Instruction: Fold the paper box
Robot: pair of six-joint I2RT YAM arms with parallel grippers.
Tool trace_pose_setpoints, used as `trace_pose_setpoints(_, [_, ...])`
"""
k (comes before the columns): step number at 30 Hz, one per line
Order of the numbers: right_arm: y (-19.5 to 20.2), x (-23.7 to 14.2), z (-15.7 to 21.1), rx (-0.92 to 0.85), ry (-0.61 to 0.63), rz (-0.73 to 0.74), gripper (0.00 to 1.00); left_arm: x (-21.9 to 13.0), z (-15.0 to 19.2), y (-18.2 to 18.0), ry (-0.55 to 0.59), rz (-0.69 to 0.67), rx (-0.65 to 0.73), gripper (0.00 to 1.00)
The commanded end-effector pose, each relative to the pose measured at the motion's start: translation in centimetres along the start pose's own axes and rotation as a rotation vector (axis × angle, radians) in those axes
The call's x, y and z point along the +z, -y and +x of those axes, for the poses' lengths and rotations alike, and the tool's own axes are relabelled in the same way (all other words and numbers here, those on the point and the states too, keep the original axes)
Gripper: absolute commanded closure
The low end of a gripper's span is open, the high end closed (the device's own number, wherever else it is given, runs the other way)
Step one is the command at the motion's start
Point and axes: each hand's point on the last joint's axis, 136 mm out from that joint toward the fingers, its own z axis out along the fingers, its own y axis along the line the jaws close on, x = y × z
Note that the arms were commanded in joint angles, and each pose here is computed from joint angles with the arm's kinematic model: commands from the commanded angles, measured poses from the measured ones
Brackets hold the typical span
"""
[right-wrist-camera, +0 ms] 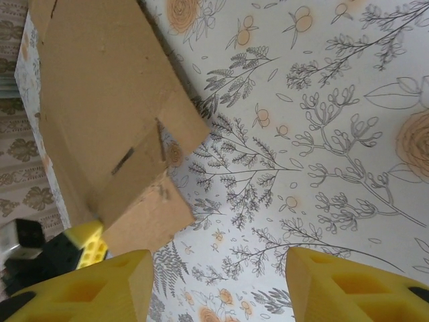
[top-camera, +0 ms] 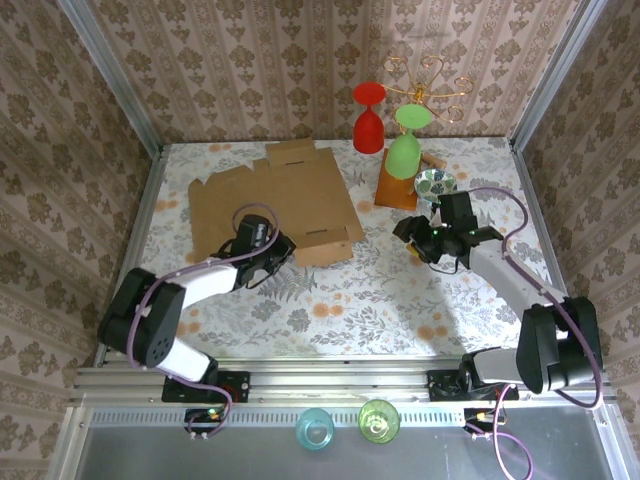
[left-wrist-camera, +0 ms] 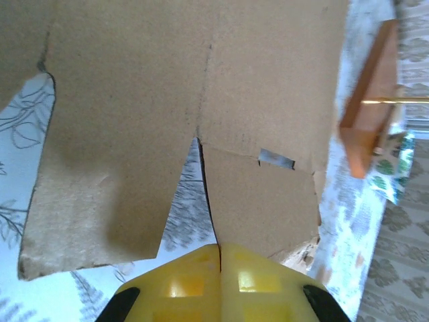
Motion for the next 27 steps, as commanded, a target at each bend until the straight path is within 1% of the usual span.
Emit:
trace_pose_setpoints(1, [-2.3, 1.3, -0.2, 0.003, -0.031, -0.085, 0.41, -2.6, -0.1, 2.4, -0.018, 0.048, 0.046, 1.00])
trace_pose_setpoints(7, [-6.4, 5.4, 0.4, -0.004, -0.112, -0.193, 0.29, -5.9, 1.2, 3.4, -0.063, 0.124, 0.032, 1.00])
trace_pose_setpoints(10, [-7.9, 7.3, -0.3, 0.023, -0.129, -0.237, 0.28, -7.5, 0.5, 3.4, -0.054, 0.142, 0.007, 1.00])
trace_pose_setpoints(16, [-9.7, 10.1, -1.8, 0.081, -0.139, -0.311, 0.29, -9.3, 0.6, 3.1, -0.067, 0.162, -0.014, 1.00])
trace_pose_setpoints(23, [-11.5, 12.6, -0.8, 0.110, -0.182, -0.354, 0.33, -10.0, 0.9, 3.0, -0.075, 0.172, -0.021, 1.00])
trace_pose_setpoints(27, [-11.9, 13.4, -1.0, 0.127, -0.175, -0.363, 0.38, -10.5, 1.1, 3.1, -0.081, 0.175, -0.021, 1.00])
